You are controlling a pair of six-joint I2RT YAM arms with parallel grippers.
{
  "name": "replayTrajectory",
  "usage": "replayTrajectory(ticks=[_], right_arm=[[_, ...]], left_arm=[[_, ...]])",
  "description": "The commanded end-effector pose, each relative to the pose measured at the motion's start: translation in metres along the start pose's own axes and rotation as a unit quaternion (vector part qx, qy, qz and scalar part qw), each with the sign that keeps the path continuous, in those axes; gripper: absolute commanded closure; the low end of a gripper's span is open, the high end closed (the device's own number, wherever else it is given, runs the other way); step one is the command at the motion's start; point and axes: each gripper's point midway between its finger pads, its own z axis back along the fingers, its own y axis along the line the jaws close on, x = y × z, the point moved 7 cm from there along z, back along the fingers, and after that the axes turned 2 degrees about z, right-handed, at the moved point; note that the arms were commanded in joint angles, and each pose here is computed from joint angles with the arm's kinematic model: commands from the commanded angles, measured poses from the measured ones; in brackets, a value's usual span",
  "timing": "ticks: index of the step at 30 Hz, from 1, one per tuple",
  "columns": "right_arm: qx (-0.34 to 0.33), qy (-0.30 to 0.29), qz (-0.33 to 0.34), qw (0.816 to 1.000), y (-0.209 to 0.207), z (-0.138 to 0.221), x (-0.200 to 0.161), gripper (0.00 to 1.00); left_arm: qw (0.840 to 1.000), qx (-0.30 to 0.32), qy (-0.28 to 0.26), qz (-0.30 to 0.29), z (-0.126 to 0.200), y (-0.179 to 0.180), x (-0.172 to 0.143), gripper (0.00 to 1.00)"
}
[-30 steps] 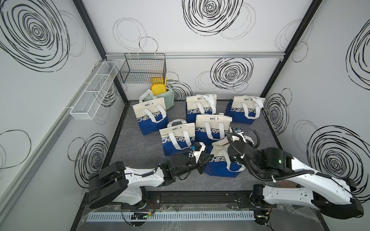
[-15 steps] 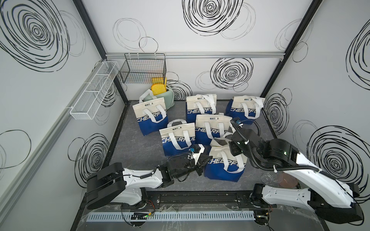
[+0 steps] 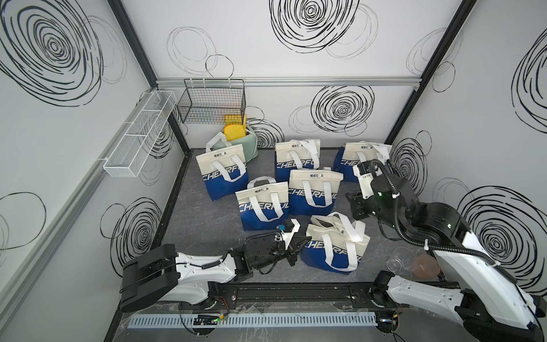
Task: Open the takeout bag
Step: Open the takeout bag at the center of the board.
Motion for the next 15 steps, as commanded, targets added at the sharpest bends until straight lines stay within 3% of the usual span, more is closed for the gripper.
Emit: replayTrajectory(ticks=[1, 3, 10, 15], right_arm=[[0.129, -0.035, -0.025, 0.991, 0.015, 0.026, -0.003, 0.72], [0.162, -0.049, -0.033, 0.985, 0.016, 0.041, -0.003, 0.67], [0.195, -0.019, -0.011, 0.981, 0.024, 0.046, -0.007, 0.66], [0.170, 0.027, 0.001, 0.985, 0.026, 0.022, -0.021, 0.62]], left_arm=[[0.998, 0.037, 0.052, -0.004, -0.005, 0.008, -0.014, 1.00], [0.997, 0.051, 0.059, -0.003, -0.012, 0.009, -0.011, 1.00], [0.994, 0.092, 0.054, 0.018, -0.035, 0.016, -0.003, 1.00], [0.993, 0.106, 0.035, 0.023, -0.043, 0.022, 0.007, 1.00]])
